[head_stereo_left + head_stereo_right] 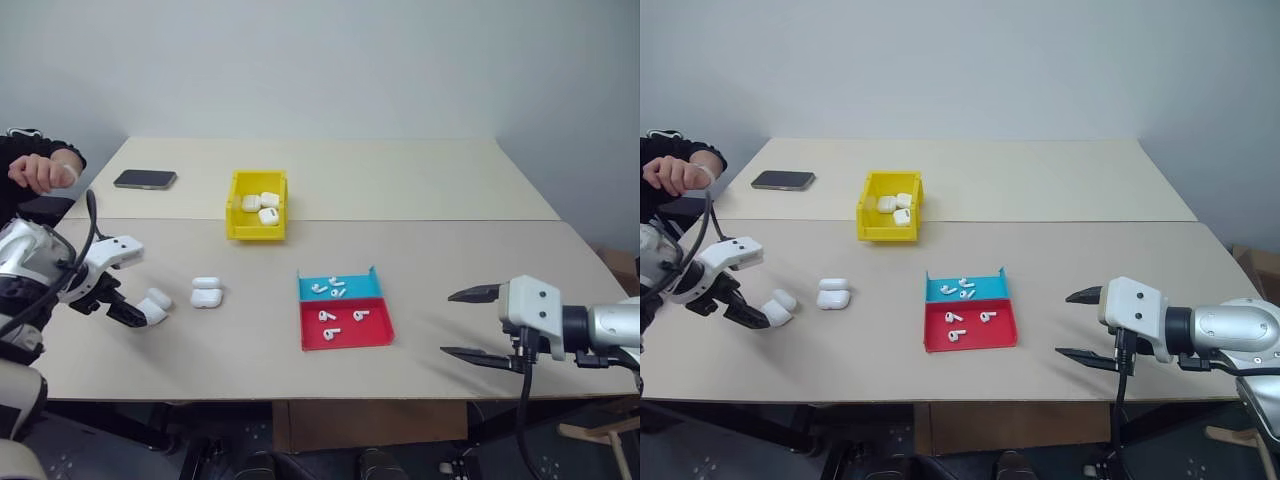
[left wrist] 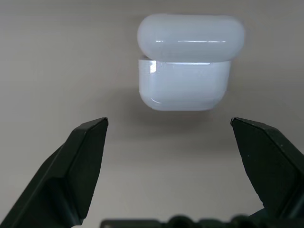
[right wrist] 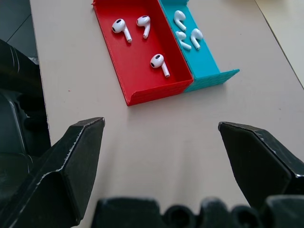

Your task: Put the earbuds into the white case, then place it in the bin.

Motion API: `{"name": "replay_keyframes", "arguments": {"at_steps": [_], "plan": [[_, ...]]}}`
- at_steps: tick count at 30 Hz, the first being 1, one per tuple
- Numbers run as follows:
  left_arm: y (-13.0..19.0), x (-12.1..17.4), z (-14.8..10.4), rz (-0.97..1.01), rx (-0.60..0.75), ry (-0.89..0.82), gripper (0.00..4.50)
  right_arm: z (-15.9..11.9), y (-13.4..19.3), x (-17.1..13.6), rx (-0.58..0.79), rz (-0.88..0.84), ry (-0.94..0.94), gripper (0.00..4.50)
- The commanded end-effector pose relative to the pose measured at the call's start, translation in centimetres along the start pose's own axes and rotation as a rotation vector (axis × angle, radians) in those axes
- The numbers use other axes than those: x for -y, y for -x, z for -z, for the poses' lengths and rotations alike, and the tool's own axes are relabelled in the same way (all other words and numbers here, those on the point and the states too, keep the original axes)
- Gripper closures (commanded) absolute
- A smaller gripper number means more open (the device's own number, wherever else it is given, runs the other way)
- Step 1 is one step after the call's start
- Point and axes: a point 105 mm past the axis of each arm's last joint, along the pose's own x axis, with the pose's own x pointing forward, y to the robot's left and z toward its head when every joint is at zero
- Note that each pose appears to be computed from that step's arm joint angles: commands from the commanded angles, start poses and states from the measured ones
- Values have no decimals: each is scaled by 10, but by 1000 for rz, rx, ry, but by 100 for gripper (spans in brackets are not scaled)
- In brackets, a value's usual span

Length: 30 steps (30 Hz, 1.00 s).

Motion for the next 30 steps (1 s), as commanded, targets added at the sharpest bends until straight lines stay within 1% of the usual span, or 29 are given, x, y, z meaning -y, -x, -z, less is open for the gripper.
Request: {"name": "replay_keyframes", "arguments": {"at_steps": [1, 4, 6, 17, 22, 24, 27, 28, 29, 30], "plan": [[3, -1, -8, -1, 21, 26, 0, -8, 7, 6, 1, 48, 32, 5], [0, 1, -11, 3, 6, 14, 0, -7, 7, 6, -7, 54, 33, 5], [-2, 0, -13, -5, 14, 50, 0, -6, 8, 7, -12, 62, 30, 5], [-4, -1, -12, -24, -25, 52, 0, -2, 8, 8, -29, 76, 30, 5], [-7, -1, -13, -30, -9, 66, 0, -2, 7, 9, -30, 78, 28, 5], [-8, 0, -15, -27, -1, 63, 39, -2, 7, 10, -30, 79, 29, 0], [-11, 2, -15, -23, -1, 66, 119, -2, 6, 10, -34, 78, 27, 0], [-11, 2, -15, -23, -4, 70, 155, -2, 6, 10, -35, 78, 26, 0], [-12, 3, -15, -20, -7, 57, 175, -2, 6, 10, -34, 78, 31, 0], [-12, 4, -15, -18, -9, 48, 175, -2, 7, 10, -33, 79, 35, 0]]}}
